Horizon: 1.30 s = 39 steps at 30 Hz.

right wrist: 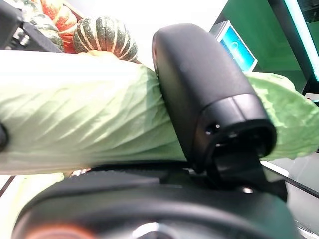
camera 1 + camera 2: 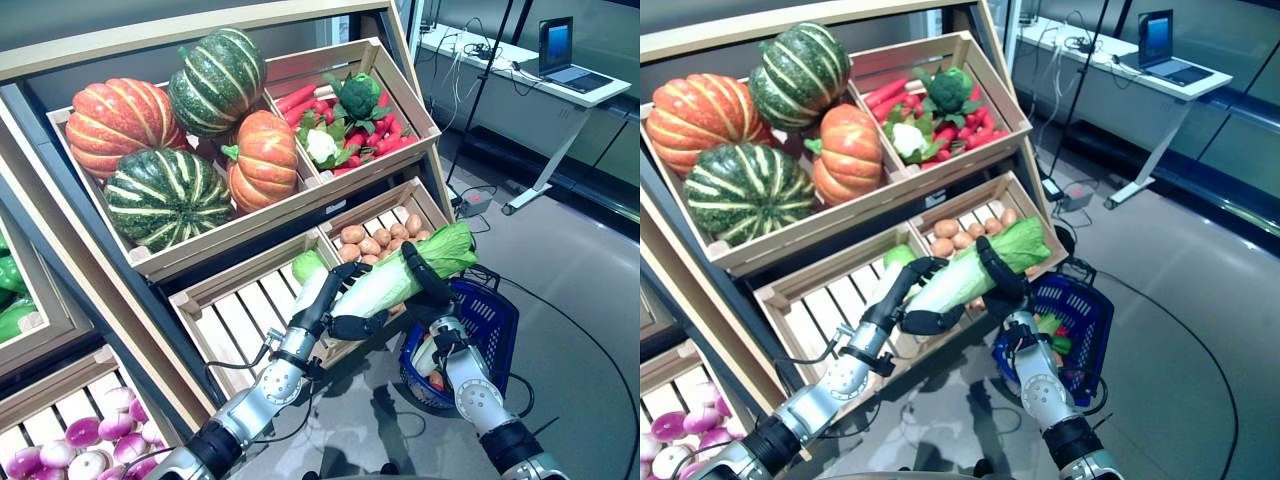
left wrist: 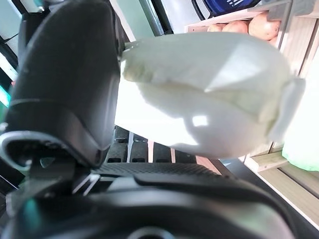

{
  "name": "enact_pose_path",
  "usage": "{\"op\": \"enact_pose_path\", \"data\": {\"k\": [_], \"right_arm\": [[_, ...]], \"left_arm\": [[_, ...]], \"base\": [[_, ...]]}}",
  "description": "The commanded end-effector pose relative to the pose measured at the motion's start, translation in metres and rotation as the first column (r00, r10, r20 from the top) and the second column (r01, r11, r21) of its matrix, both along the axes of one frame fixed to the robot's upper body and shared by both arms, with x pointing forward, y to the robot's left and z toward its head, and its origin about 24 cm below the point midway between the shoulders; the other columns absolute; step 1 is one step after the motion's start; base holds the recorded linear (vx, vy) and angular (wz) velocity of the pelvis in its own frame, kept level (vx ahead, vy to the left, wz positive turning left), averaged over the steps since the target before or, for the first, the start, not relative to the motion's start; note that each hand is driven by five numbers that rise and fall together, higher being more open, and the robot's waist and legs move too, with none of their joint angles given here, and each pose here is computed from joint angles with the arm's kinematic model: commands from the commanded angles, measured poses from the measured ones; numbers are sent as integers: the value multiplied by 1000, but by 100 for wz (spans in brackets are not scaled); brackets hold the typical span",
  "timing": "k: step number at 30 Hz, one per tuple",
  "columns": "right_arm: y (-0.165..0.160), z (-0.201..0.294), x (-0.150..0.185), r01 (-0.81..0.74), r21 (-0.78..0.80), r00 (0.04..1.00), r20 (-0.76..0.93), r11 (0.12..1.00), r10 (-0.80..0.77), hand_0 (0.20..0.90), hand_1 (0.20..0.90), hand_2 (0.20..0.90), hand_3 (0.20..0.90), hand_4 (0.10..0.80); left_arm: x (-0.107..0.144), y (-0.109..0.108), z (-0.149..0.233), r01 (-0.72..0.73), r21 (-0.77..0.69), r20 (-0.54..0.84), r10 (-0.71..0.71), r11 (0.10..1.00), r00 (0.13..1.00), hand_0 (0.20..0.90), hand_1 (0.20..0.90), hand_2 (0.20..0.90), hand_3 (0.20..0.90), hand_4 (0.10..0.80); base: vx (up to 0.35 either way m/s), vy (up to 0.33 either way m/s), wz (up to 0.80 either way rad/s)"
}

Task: Put vegetables into the basket

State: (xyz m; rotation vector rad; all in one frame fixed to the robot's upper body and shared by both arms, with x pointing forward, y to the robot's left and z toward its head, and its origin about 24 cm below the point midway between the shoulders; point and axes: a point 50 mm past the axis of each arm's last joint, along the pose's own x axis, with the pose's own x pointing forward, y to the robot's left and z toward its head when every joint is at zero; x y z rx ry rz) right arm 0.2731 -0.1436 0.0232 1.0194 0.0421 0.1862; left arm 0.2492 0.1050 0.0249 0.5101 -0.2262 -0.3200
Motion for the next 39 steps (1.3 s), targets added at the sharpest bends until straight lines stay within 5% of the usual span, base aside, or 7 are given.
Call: {"op": "enact_pose_path", "data": {"k": [1,4,5,26,39], "right_arm": [[15,87,31,10,142,928,367,990,-62,300,300,300,300,400],[12,85,31,20,127,931,358,992,-65,300,300,300,300,400],[11,84,31,26,119,932,355,993,-68,300,300,300,300,400],[-54,29,15,207,-177,970,162,962,-179,300,300,300,300,400],[-135,-4,3,409,-479,879,-22,777,-476,300,300,300,300,400]], "left_arm": [[6,-35,31,190,-30,165,-182,981,969,300,300,300,300,400],[7,-32,28,172,-32,145,-165,985,975,338,338,338,338,425],[8,-31,27,166,-27,132,-161,986,978,900,900,900,900,800],[-10,15,-52,24,107,-310,11,994,951,900,900,900,900,800],[-14,34,-71,-51,167,-435,120,985,893,900,900,900,900,800]], "base": [[0,0,0],[0,0,0],[0,0,0],[-5,-4,-2],[-2,-36,-1]]}}
